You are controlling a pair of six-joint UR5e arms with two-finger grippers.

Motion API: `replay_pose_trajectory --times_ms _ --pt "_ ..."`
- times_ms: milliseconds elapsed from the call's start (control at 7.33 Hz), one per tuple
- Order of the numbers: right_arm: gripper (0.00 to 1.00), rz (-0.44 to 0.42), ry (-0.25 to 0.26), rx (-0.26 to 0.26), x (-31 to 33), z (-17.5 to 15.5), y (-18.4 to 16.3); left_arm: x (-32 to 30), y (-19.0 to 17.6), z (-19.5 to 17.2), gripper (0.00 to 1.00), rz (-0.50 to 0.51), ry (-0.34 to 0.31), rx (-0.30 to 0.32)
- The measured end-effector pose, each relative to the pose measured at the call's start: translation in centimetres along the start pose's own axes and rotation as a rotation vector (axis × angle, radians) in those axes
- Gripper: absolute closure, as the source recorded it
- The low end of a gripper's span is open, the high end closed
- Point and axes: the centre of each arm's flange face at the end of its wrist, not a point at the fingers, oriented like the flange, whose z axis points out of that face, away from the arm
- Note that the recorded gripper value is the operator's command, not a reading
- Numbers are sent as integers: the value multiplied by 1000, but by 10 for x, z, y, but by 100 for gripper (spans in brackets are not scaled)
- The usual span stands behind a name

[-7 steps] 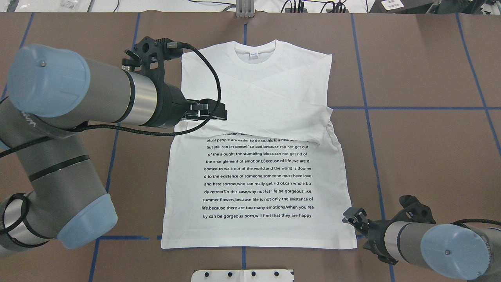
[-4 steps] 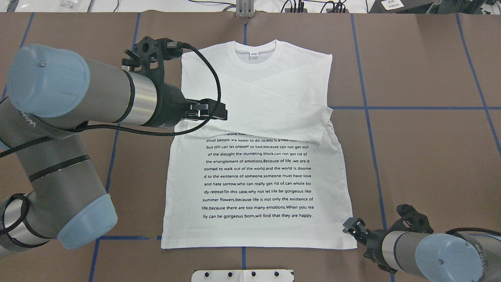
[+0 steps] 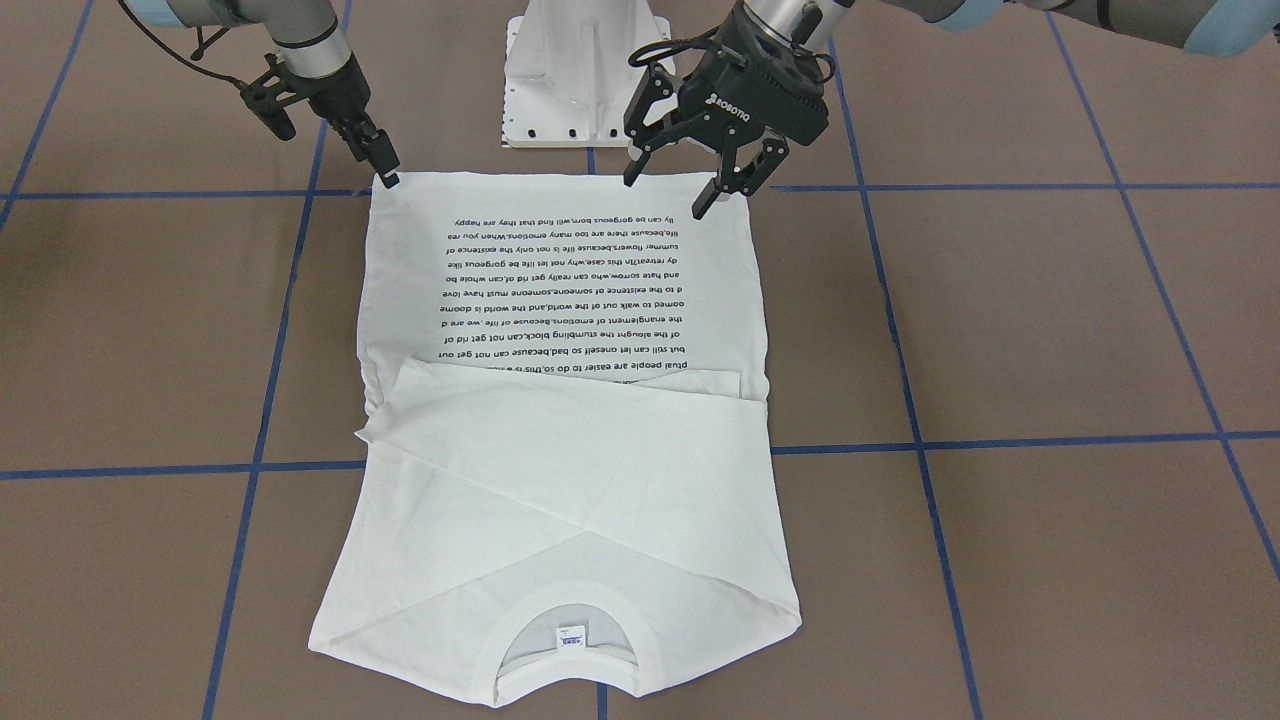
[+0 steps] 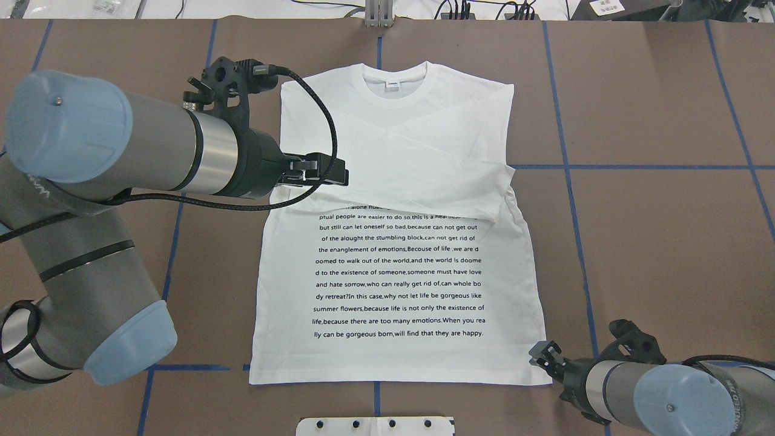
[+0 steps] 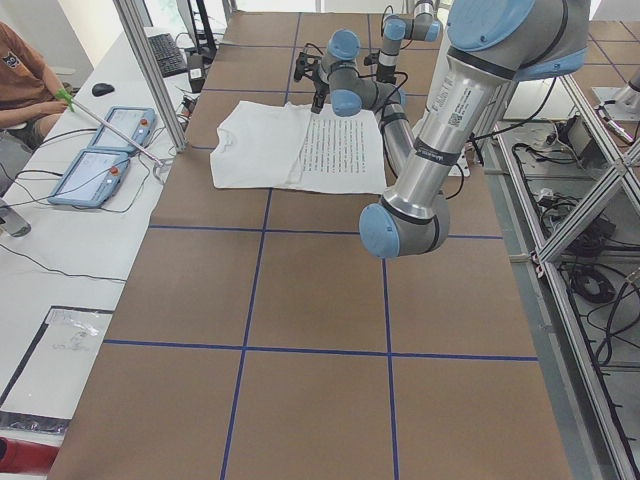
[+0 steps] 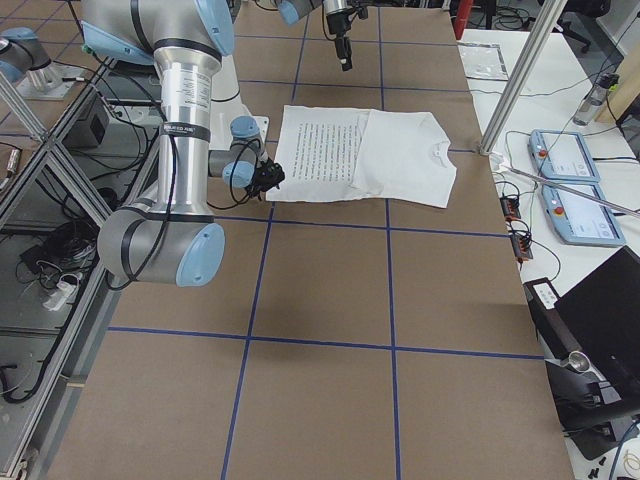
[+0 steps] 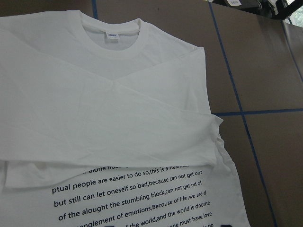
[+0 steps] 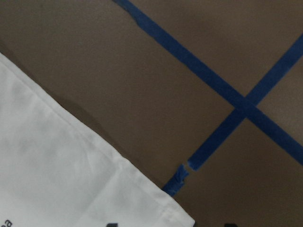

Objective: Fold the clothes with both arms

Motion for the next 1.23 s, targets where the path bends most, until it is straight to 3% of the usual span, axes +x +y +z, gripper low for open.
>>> replay_pose_trajectory --times_ms 273,545,1227 --pt "24 -1 3 1 0 4 1 -3 1 -1 20 2 1 1" --pt "32 -2 7 4 1 7 1 -3 2 -1 20 3 3 0" --pt "39 -4 10 0 1 8 4 -19 7 1 20 7 17 5"
